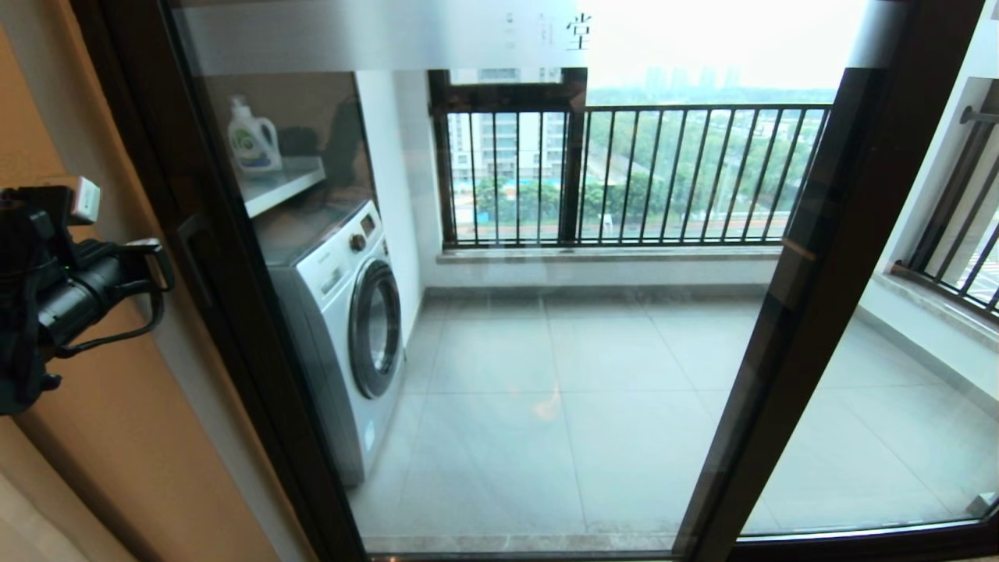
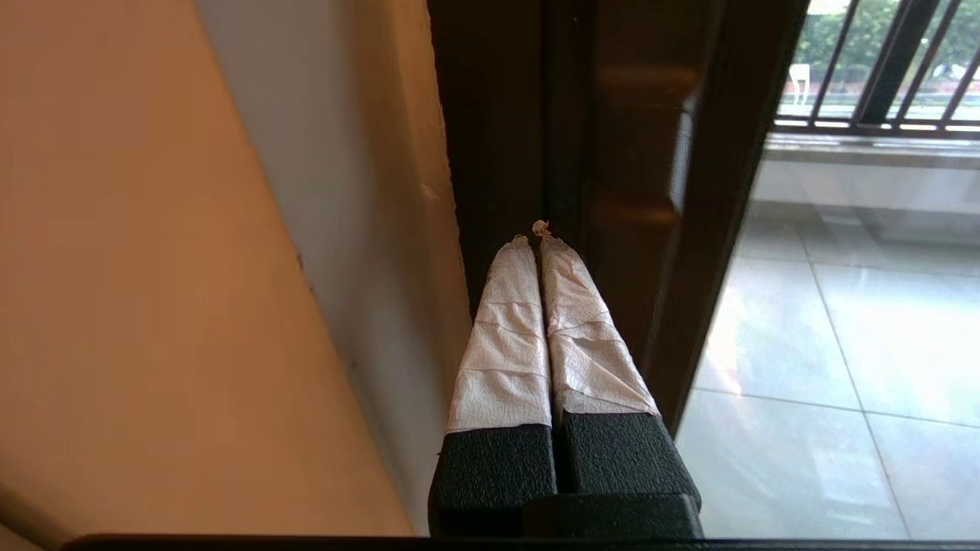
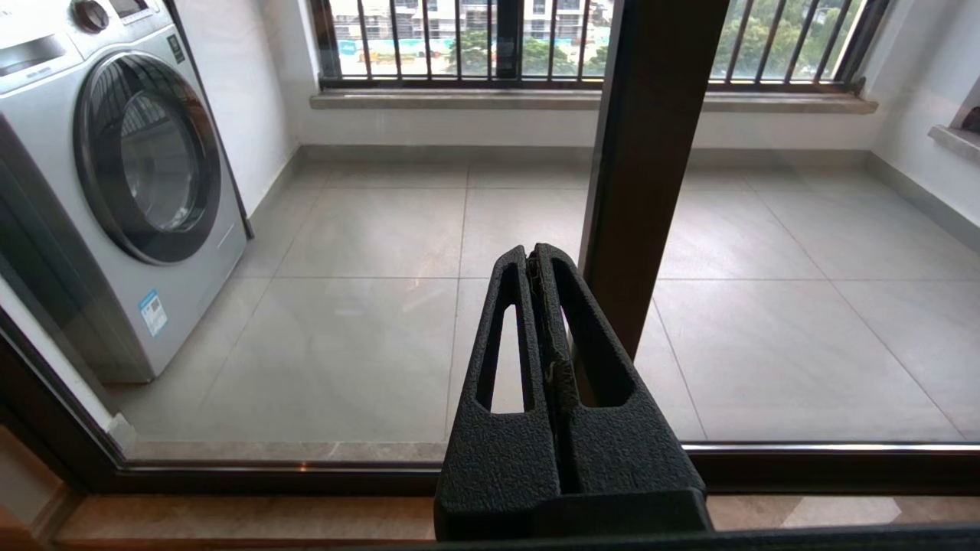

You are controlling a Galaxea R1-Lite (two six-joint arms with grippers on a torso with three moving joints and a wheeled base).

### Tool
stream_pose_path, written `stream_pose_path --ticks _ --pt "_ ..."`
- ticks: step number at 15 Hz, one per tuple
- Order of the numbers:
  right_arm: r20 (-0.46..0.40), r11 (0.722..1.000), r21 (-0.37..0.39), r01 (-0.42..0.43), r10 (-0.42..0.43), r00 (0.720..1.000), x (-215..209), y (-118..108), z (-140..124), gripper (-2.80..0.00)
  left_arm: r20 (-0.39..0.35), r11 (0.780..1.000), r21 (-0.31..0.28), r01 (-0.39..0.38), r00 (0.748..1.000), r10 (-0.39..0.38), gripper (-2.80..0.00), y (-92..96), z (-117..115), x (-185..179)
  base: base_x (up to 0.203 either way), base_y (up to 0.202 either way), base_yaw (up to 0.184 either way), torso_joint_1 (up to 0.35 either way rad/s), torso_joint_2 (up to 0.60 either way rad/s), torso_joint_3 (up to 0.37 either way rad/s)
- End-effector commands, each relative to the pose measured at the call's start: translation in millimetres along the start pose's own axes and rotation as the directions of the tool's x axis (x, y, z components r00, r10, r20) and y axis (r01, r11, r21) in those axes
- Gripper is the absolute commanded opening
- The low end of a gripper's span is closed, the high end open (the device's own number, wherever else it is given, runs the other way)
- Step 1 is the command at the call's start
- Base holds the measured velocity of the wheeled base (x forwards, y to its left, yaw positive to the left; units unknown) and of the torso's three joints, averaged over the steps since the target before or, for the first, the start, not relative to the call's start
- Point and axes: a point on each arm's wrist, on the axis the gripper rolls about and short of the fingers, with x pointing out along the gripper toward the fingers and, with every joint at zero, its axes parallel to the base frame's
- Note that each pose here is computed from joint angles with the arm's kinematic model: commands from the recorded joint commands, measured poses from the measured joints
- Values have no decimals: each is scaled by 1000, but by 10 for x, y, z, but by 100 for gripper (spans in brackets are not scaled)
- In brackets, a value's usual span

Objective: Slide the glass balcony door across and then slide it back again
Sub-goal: Open the slid door

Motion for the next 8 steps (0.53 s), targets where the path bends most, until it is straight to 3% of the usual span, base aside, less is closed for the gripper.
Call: stream_pose_path --ticks 1,5,8 --pt "-10 1000 0 -1 1 1000 8 2 -34 -280 -23 1000 -2 -4 1000 4 -280 11 -163 242 0 0 0 0 0 0" --pt "-13 1000 0 -1 1 1000 9 2 -35 -280 16 1000 2 -7 1000 7 -280 26 -141 476 0 0 0 0 0 0" --pt "-12 1000 0 -1 1 1000 8 2 -35 -280 24 1000 2 18 1000 -18 -280 -67 -106 450 0 0 0 0 0 0"
